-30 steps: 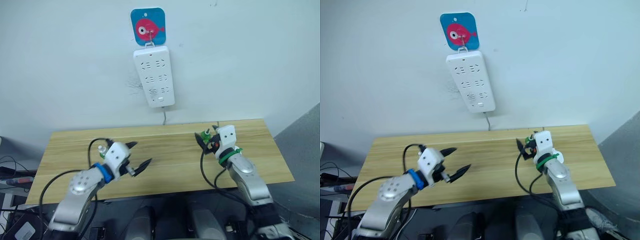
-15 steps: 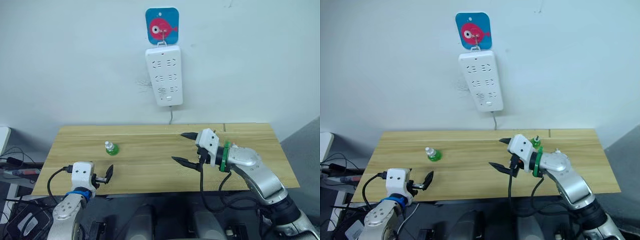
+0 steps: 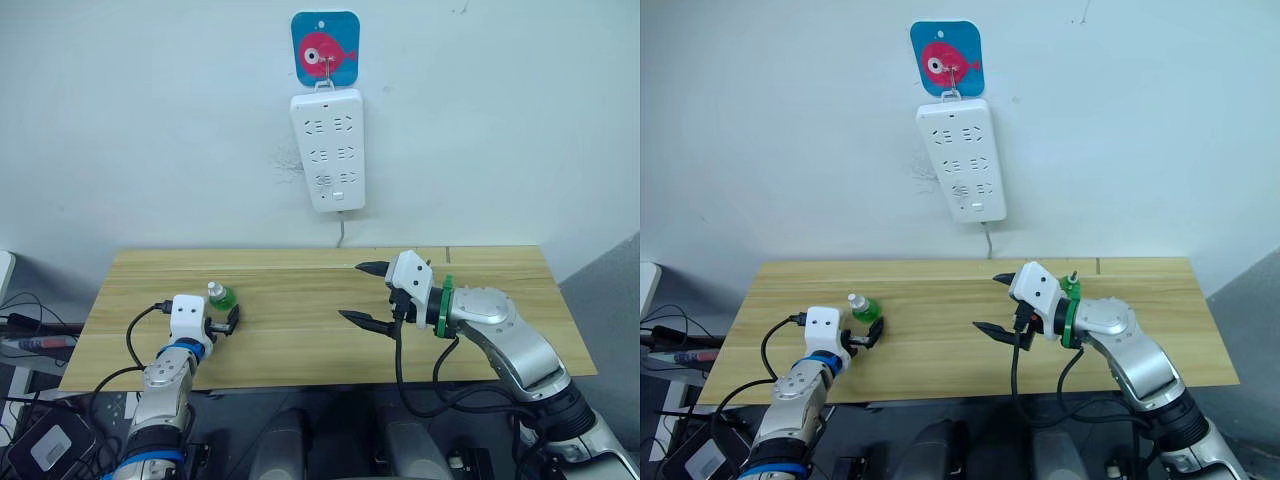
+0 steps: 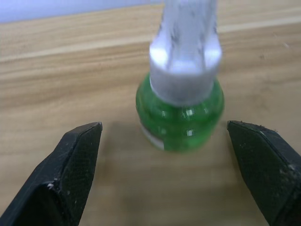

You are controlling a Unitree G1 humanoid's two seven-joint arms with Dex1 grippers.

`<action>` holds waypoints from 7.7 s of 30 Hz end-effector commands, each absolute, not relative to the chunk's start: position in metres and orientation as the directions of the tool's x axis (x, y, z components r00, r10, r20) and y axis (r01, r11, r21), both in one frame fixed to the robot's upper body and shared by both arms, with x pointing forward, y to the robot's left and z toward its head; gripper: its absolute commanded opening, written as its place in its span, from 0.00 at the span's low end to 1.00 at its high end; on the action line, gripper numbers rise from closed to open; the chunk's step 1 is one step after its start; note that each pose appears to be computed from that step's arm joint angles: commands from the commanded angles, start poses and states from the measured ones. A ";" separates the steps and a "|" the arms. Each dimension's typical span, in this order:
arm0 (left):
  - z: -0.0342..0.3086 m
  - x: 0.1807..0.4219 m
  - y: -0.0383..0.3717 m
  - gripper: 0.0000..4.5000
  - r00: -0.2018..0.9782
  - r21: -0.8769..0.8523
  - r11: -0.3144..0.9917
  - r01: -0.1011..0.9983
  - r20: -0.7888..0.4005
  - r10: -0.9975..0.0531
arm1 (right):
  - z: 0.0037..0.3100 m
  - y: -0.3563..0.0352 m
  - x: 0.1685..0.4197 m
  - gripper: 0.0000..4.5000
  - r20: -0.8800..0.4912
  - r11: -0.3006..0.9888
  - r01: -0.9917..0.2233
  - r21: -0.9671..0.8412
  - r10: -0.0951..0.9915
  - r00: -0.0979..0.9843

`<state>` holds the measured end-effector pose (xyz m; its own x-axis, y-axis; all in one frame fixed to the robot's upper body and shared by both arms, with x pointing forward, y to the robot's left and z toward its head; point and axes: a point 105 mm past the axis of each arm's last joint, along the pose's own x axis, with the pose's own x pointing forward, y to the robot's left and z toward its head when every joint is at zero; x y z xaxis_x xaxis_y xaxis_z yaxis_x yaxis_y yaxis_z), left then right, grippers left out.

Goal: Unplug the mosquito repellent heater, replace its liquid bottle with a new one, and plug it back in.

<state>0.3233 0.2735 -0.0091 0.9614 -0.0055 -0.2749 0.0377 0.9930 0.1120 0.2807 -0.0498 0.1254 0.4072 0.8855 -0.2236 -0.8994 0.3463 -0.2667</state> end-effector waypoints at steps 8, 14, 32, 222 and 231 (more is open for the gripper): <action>-0.004 0.334 0.275 0.66 0.974 0.138 0.990 0.035 -0.225 -0.003 | 0.132 -0.054 0.273 1.00 -0.218 0.344 -0.894 -0.286 0.885 0.410; -0.003 0.341 0.278 0.48 0.976 0.163 0.987 0.016 -0.216 0.020 | 0.130 -0.057 0.267 1.00 -0.233 0.350 -0.897 -0.269 0.880 0.413; 0.097 0.322 0.135 0.48 0.522 0.340 0.433 0.835 -0.242 -0.818 | 0.179 -0.045 0.272 1.00 -0.167 0.321 -0.915 -0.243 0.916 0.366; 0.145 0.287 0.072 0.50 0.215 0.316 0.175 0.932 -0.096 -0.972 | 0.196 -0.029 0.285 1.00 -0.091 0.410 -0.884 -0.222 0.894 0.438; 0.143 0.287 0.074 0.50 0.219 0.309 0.179 0.934 -0.102 -0.970 | 0.196 -0.066 0.283 1.00 -0.161 0.413 -0.883 -0.222 0.878 0.451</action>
<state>0.2913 0.0767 0.1368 0.2406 -0.9633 -0.1189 0.9381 0.1993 0.2831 0.2831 -0.0539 0.1849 0.4224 0.8883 -0.1802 -0.9009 0.3895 -0.1917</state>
